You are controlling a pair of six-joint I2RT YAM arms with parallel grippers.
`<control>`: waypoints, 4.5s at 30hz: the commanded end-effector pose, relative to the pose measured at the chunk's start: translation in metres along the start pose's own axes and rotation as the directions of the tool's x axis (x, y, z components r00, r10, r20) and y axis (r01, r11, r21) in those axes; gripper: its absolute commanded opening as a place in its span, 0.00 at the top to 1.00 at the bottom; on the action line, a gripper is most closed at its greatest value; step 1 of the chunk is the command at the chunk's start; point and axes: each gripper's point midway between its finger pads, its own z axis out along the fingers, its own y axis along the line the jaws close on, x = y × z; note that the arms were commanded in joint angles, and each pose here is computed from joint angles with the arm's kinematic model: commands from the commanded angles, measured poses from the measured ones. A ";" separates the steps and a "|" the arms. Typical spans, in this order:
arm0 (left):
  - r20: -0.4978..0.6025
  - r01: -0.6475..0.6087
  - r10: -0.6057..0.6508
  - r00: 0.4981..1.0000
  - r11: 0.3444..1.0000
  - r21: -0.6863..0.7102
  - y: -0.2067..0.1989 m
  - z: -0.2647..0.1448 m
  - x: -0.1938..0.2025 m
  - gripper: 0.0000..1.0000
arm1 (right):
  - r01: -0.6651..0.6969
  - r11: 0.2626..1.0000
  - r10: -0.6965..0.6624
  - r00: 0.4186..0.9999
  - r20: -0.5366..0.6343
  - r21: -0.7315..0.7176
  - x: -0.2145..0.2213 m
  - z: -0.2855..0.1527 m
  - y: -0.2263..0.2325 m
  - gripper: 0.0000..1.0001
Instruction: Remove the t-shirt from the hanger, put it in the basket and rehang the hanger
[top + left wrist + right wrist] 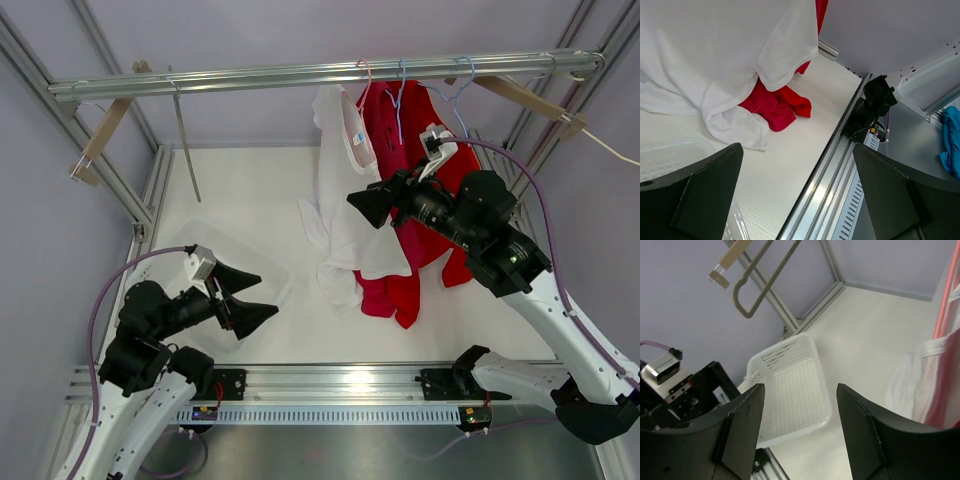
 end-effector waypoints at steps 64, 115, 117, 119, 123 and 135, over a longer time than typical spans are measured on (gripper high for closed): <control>0.019 0.106 -0.106 0.994 0.994 0.035 -0.005 0.018 -0.032 0.01 | 0.312 0.821 -0.436 0.884 0.172 0.478 -0.142 0.077 -0.075 1.00; -0.062 -0.166 0.157 0.986 0.971 -0.174 -0.079 0.177 0.021 0.94 | 0.121 0.951 -0.208 0.933 0.295 0.286 -0.041 0.051 0.016 1.00; -0.093 -0.164 0.152 0.984 0.977 -0.137 -0.085 0.176 0.038 0.98 | 0.107 0.947 -0.215 0.910 0.354 0.302 -0.055 0.053 0.017 1.00; -0.141 -0.155 0.140 0.980 0.983 -0.102 -0.091 0.173 0.063 1.00 | 0.077 0.956 -0.197 0.882 0.428 0.282 -0.075 0.052 0.025 1.00; -0.231 -0.137 0.121 0.965 0.989 -0.055 -0.104 0.168 0.110 1.00 | 0.059 0.962 -0.191 0.843 0.504 0.266 -0.103 0.057 0.037 1.00; -0.286 -0.149 0.123 0.950 0.986 -0.072 -0.094 0.147 0.146 1.00 | 0.088 0.981 -0.164 0.853 0.496 0.173 -0.125 -0.022 0.054 1.00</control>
